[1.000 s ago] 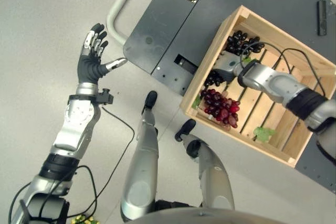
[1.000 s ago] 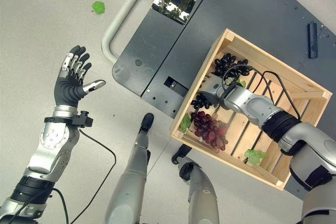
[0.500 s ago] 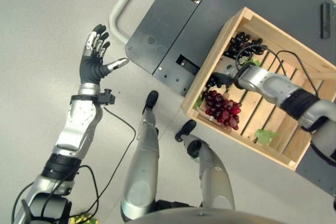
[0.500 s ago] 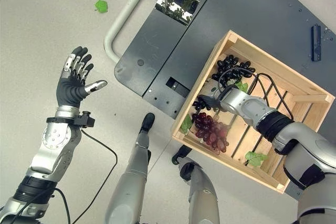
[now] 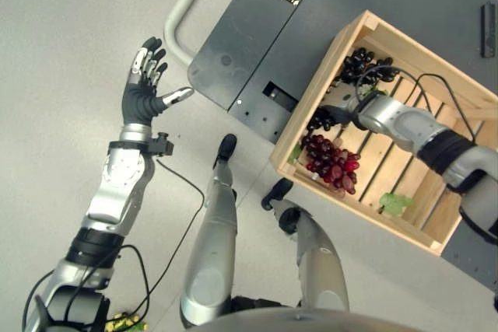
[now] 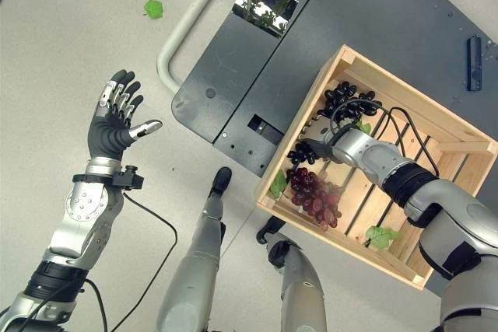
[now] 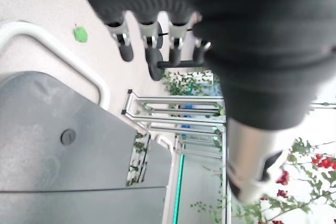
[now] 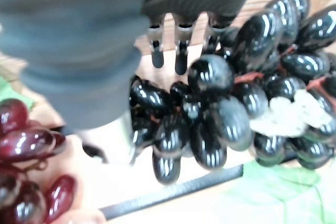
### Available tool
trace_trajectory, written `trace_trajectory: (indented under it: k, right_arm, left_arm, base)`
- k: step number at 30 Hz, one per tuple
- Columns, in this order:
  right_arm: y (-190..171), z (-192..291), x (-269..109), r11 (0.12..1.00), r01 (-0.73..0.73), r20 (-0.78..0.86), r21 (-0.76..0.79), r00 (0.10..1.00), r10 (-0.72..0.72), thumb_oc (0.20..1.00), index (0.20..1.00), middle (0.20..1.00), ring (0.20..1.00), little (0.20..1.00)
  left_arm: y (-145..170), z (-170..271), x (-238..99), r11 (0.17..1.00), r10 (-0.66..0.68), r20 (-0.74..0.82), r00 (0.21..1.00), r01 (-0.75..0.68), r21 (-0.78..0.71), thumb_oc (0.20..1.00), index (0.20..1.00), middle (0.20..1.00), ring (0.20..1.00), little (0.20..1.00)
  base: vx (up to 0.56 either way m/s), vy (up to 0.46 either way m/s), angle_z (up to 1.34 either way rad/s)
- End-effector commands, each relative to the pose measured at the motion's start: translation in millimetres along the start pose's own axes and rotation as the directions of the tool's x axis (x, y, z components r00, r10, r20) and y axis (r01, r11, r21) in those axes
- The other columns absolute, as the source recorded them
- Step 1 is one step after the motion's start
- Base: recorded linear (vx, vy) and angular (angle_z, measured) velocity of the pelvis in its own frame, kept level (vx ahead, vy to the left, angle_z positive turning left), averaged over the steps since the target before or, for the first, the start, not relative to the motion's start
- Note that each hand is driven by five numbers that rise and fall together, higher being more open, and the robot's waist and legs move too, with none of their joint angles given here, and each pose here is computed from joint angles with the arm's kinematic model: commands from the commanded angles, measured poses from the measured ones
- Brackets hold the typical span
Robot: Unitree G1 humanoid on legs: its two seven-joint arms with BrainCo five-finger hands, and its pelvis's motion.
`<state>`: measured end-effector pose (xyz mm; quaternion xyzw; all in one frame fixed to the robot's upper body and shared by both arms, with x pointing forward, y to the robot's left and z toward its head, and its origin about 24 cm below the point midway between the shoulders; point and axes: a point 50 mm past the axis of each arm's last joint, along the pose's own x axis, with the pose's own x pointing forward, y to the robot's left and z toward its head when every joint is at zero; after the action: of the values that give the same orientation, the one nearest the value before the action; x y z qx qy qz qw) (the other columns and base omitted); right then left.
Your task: Pick up the fruits from the basket on one side to the basket on the other side
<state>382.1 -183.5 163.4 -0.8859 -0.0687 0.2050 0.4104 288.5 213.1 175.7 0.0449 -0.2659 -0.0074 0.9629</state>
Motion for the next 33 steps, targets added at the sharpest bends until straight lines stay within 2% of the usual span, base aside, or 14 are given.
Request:
trace_trajectory:
  k: [1, 2, 13, 23, 25, 26, 27, 28, 29, 30, 31, 32, 33]
  right_arm:
    - [17, -26, -5, 0.996, -0.093, -0.123, -0.008, 0.988, 0.091, 0.26, 0.26, 0.26, 0.26, 0.26]
    - [22, -29, -5, 0.994, -0.109, -0.141, 0.007, 0.984, 0.109, 0.2, 0.2, 0.2, 0.2, 0.2]
    - [68, -42, -2, 0.965, -0.236, -0.3, 0.113, 0.918, 0.26, 0.2, 0.2, 0.2, 0.2, 0.2]
    - [94, -45, -11, 0.949, -0.269, -0.354, 0.165, 0.882, 0.312, 0.2, 0.2, 0.2, 0.2, 0.2]
    - [100, -44, -13, 0.942, -0.259, -0.35, 0.213, 0.88, 0.321, 0.2, 0.2, 0.2, 0.2, 0.2]
    - [103, -39, -14, 0.925, -0.209, -0.33, 0.316, 0.89, 0.314, 0.2, 0.2, 0.2, 0.2, 0.2]
    - [104, -39, -14, 0.925, -0.209, -0.33, 0.317, 0.89, 0.314, 0.2, 0.2, 0.2, 0.2, 0.2]
    - [104, -28, -11, 0.868, -0.143, -0.265, 0.475, 0.918, 0.296, 0.2, 0.2, 0.2, 0.2, 0.2]
    - [113, -13, -11, 0.821, -0.137, -0.214, 0.554, 0.93, 0.299, 0.2, 0.2, 0.2, 0.2, 0.2]
    - [114, -13, -12, 0.819, -0.138, -0.213, 0.557, 0.929, 0.302, 0.2, 0.2, 0.2, 0.2, 0.2]
    - [83, 0, -10, 0.728, -0.065, -0.074, 0.682, 0.985, 0.157, 0.2, 0.2, 0.2, 0.2, 0.2]
    - [47, -3, -12, 0.658, 0.008, -0.026, 0.753, 1.0, 0.017, 0.2, 0.2, 0.2, 0.2, 0.2]
    - [41, 2, -20, 0.565, 0.0, 0.024, 0.825, 0.999, -0.036, 0.2, 0.2, 0.2, 0.2, 0.2]
  left_arm:
    - [-9, 10, 4, 0.998, -0.016, 0.067, 0.998, 0.02, -0.059, 1.0, 1.0, 1.0, 1.0, 1.0]
    - [-9, 10, 4, 0.998, -0.017, 0.065, 0.998, 0.021, -0.061, 1.0, 1.0, 1.0, 1.0, 1.0]
    - [-25, 5, 6, 0.991, -0.078, 0.055, 0.995, 0.083, -0.104, 1.0, 1.0, 1.0, 1.0, 1.0]
    - [-34, 3, 9, 0.984, -0.116, 0.053, 0.992, 0.122, -0.129, 1.0, 1.0, 1.0, 1.0, 1.0]
    - [-36, 3, 9, 0.982, -0.124, 0.054, 0.991, 0.13, -0.136, 1.0, 1.0, 1.0, 1.0, 1.0]
    - [-36, 4, 10, 0.982, -0.128, 0.06, 0.99, 0.134, -0.132, 1.0, 1.0, 1.0, 1.0, 1.0]
    - [-36, 4, 10, 0.982, -0.128, 0.06, 0.99, 0.135, -0.132, 1.0, 1.0, 1.0, 1.0, 1.0]
    - [-33, 4, 10, 0.983, -0.125, 0.066, 0.99, 0.132, -0.126, 1.0, 1.0, 1.0, 1.0, 1.0]
    - [-32, 4, 10, 0.984, -0.115, 0.066, 0.991, 0.122, -0.129, 1.0, 1.0, 1.0, 1.0, 1.0]
    - [-32, 4, 10, 0.984, -0.117, 0.064, 0.991, 0.125, -0.129, 1.0, 1.0, 1.0, 1.0, 1.0]
    - [-22, 4, 8, 0.991, -0.081, 0.062, 0.995, 0.087, -0.104, 1.0, 1.0, 1.0, 1.0, 1.0]
    - [-16, 5, 6, 0.993, -0.068, 0.059, 0.996, 0.074, -0.097, 1.0, 1.0, 1.0, 1.0, 1.0]
    - [-13, 4, 4, 0.994, -0.056, 0.054, 0.997, 0.061, -0.095, 1.0, 1.0, 1.0, 1.0, 1.0]
  base:
    - [0.0, -0.002, 0.04]
    - [0.0, 0.0, 0.0]
    - [0.0, 0.001, 0.04]
    - [-0.01, -0.003, 0.07]
    - [-0.01, 0.009, 0.06]
    - [0.0, 0.0, 0.0]
    - [0.0, 0.0, 0.0]
    - [0.0, 0.0, 0.0]
    - [0.0, 0.0, 0.0]
    - [-0.01, 0.014, 0.05]
    - [-0.01, 0.014, 0.05]
    - [0.0, 0.0, 0.0]
    - [0.0, 0.0, 0.0]
